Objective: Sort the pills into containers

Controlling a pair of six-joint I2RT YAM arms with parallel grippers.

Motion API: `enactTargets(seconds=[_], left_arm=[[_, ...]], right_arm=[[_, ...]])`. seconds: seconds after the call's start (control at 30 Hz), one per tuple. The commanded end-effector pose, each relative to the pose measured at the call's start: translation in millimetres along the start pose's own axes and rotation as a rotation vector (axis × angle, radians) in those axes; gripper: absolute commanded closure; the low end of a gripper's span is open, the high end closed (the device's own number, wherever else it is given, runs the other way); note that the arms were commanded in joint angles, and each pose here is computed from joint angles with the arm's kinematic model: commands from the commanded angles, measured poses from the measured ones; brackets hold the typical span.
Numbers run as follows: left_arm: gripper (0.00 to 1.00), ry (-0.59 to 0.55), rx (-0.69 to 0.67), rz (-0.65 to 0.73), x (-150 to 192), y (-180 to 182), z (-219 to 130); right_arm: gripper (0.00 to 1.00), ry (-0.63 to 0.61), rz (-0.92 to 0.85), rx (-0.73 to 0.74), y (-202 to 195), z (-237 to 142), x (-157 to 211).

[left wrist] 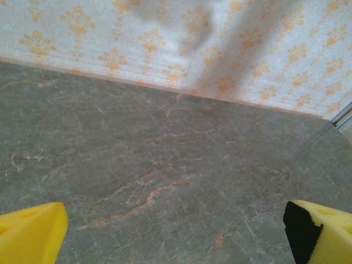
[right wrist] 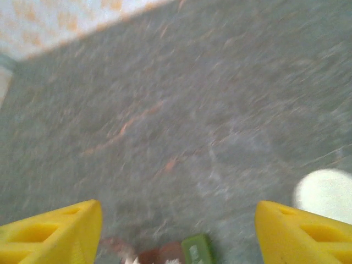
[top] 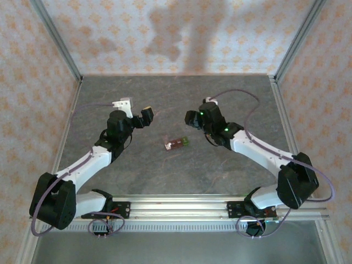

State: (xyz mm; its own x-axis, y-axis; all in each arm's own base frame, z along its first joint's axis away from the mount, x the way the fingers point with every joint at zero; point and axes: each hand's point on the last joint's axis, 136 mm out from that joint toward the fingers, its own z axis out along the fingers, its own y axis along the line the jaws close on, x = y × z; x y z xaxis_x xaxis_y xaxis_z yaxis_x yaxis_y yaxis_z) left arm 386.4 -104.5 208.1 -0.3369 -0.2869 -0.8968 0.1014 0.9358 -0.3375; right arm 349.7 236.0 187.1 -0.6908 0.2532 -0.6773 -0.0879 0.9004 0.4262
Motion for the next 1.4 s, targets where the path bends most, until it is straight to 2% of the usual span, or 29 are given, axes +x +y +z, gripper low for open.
enactTargets(seconds=[0.0, 0.17, 0.33, 0.57, 0.9, 1.17, 1.37], left_arm=[[0.00, 0.023, -0.025, -0.012, -6, 2, 6], [0.00, 0.155, -0.085, 0.012, 8, 8, 14], [0.00, 0.221, -0.143, -0.004, 18, 20, 16], [0.00, 0.224, -0.141, -0.022, 24, 25, 14], [0.00, 0.224, -0.146, -0.016, 25, 27, 12], [0.00, 0.230, -0.143, -0.026, 28, 27, 14], [0.00, 0.228, -0.144, -0.024, 28, 28, 16]], right_arm=[[0.27, 0.177, -0.053, -0.011, 13, 10, 39], [0.27, 0.283, -0.029, 0.023, 14, 35, 72], [0.27, 0.331, -0.002, 0.101, -1, 53, 94], [0.26, 0.351, 0.026, 0.139, -10, 69, 108], [0.24, 0.346, 0.082, 0.161, -12, 90, 110], [0.26, 0.365, 0.149, 0.068, 8, 95, 109], [0.27, 0.392, 0.217, -0.046, 32, 84, 110]])
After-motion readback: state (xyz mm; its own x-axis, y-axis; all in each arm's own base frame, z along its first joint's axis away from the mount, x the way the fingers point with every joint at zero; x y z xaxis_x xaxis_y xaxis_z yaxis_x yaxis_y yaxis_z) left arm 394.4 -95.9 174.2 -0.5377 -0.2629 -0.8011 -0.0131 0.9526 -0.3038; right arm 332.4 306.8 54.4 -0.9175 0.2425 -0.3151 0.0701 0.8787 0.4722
